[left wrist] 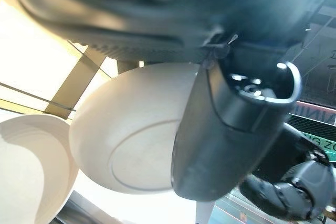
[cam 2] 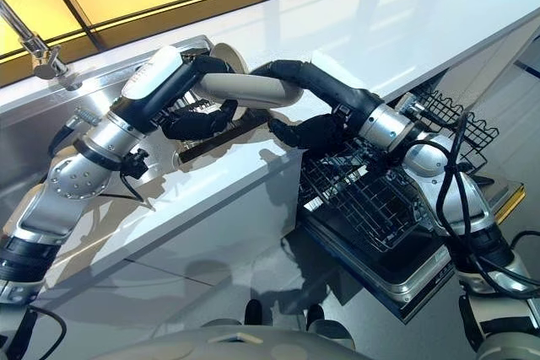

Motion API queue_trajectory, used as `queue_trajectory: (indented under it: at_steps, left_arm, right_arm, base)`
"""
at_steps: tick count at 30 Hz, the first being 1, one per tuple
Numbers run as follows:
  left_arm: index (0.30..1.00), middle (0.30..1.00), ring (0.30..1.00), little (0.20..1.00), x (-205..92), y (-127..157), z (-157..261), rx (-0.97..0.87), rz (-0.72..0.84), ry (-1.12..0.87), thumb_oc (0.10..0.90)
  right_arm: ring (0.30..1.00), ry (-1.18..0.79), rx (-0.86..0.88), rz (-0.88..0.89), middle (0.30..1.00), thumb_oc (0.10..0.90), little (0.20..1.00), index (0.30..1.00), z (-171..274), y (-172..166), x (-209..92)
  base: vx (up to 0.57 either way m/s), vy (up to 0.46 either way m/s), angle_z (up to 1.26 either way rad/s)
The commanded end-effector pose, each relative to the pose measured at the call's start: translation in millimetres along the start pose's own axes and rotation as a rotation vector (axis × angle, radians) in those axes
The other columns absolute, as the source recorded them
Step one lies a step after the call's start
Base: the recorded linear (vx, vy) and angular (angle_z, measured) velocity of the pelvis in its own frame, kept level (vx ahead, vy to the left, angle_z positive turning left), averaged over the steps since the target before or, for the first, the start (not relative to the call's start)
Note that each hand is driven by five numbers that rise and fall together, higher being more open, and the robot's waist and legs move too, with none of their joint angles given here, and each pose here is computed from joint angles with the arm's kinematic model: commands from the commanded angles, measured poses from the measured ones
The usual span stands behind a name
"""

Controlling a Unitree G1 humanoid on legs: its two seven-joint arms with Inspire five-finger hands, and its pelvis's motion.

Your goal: Pick up plates and place into dishwasher.

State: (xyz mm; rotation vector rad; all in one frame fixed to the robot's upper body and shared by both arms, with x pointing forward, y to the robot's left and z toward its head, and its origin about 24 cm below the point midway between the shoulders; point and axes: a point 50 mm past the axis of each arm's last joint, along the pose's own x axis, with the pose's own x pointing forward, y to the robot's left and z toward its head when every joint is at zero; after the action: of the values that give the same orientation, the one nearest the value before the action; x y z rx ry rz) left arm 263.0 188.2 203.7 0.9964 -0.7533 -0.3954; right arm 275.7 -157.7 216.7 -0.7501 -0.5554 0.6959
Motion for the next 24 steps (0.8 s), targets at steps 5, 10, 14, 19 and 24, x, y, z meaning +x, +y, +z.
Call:
queue_trajectory:
  at_steps: [5,10,14,19,24]
  left_arm:
    - [0.300,0.300,0.300,0.200,20,47,47,0.054,0.312,-0.378,0.100]
    - [0.300,0.300,0.300,0.200,20,40,57,-0.027,0.247,-0.466,0.100]
    - [0.300,0.300,0.300,0.200,24,33,63,-0.111,0.169,-0.496,0.100]
    - [0.900,0.900,0.900,0.900,28,28,45,-0.226,0.162,-0.361,0.800]
    - [0.900,0.900,0.900,0.900,4,32,-1,-0.245,0.349,-0.055,0.800]
  right_arm:
    - [0.300,-0.146,-0.103,-0.071,0.300,0.100,0.200,0.300,35,-28,12]
    - [0.300,-0.157,-0.085,-0.110,0.300,0.100,0.200,0.300,36,-28,11]
    - [0.300,-0.177,-0.043,-0.171,0.300,0.100,0.200,0.300,35,-29,12]
    - [0.300,-0.184,-0.021,-0.279,0.300,0.100,0.200,0.300,30,-35,9]
    - [0.300,-0.056,-0.090,-0.602,0.300,0.100,0.200,0.300,4,-62,-28]
  base:
    - [0.00,-0.002,0.07]
    - [0.00,-0.004,0.03]
    - [0.00,0.000,0.01]
    - [0.00,0.000,0.00]
    - [0.02,-0.013,0.04]
